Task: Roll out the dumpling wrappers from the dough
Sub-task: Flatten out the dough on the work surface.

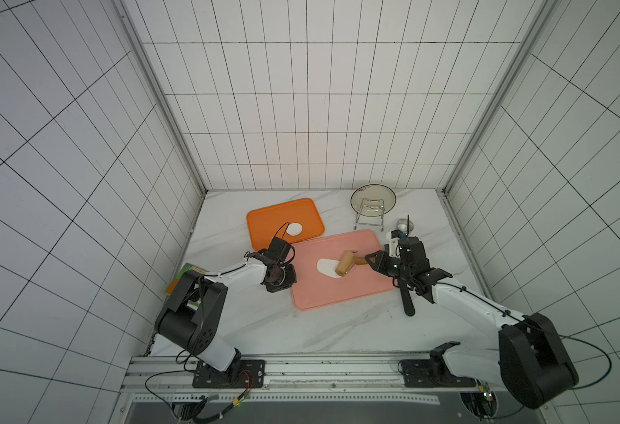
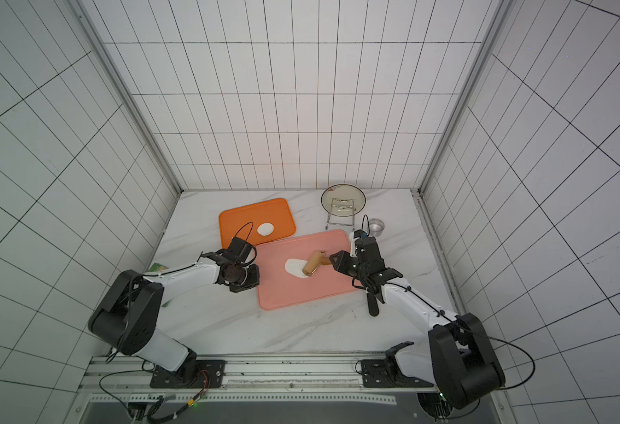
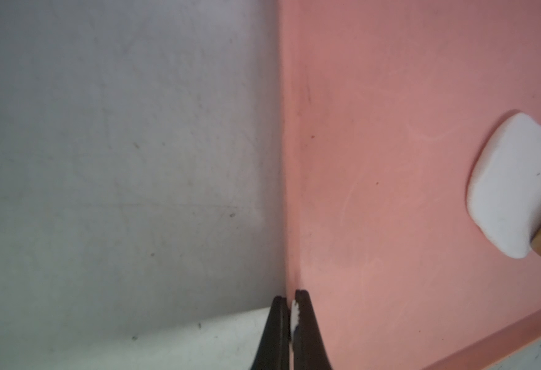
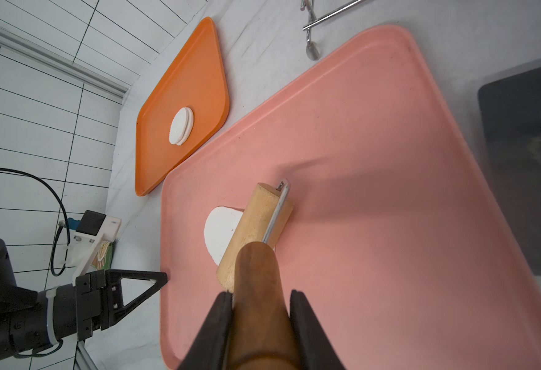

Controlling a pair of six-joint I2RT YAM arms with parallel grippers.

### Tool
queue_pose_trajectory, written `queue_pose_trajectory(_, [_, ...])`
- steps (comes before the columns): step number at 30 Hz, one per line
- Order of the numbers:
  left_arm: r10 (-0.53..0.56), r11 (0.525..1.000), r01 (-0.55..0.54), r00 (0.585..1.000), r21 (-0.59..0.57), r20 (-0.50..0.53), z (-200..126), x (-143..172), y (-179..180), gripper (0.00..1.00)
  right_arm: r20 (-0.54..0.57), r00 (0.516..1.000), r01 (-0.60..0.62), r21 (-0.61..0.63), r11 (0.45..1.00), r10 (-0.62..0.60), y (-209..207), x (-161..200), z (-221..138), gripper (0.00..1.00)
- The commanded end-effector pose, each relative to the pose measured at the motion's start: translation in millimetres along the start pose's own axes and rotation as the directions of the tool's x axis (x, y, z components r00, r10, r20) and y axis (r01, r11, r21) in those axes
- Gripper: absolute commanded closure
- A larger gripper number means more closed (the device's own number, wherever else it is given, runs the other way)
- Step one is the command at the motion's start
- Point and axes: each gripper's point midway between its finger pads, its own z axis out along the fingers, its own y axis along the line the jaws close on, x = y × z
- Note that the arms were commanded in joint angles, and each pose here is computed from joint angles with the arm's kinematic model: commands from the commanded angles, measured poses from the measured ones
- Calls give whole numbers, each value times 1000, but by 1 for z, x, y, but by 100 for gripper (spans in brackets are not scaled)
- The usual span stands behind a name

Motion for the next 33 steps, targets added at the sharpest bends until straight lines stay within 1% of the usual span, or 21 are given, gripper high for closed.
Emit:
queue_pose_trajectory(1, [-20, 993, 20, 1000, -113, 1, 15, 3, 32, 100, -334, 937, 64, 458, 887, 104, -119, 104, -25, 100])
queue_pose_trajectory(6, [-20, 994, 20, 1000, -105, -2, 15, 4, 30, 100, -340, 936, 72, 443, 894, 93, -115, 100, -18, 100])
queue_pose_trajectory(14, [-19, 995, 18, 1000, -96, -3, 15, 3, 27, 100, -360, 929, 77, 408, 910, 83, -105, 104, 7, 100])
queue_pose_trajectory(24, [-17, 994, 16, 1000, -105, -6, 15, 5, 28, 100, -382, 922, 105, 392, 914, 58, -98, 103, 26, 100])
queue_pose_trajectory(28, [-19, 994, 18, 1000, -108, -3, 14, 5, 29, 100, -387, 920, 106, 391, 914, 58, -98, 105, 23, 100])
queue_pose_trajectory(33, [-37, 994, 37, 999, -99, 0, 13, 3, 31, 100, -363, 929, 93, 415, 905, 71, -104, 102, 0, 100])
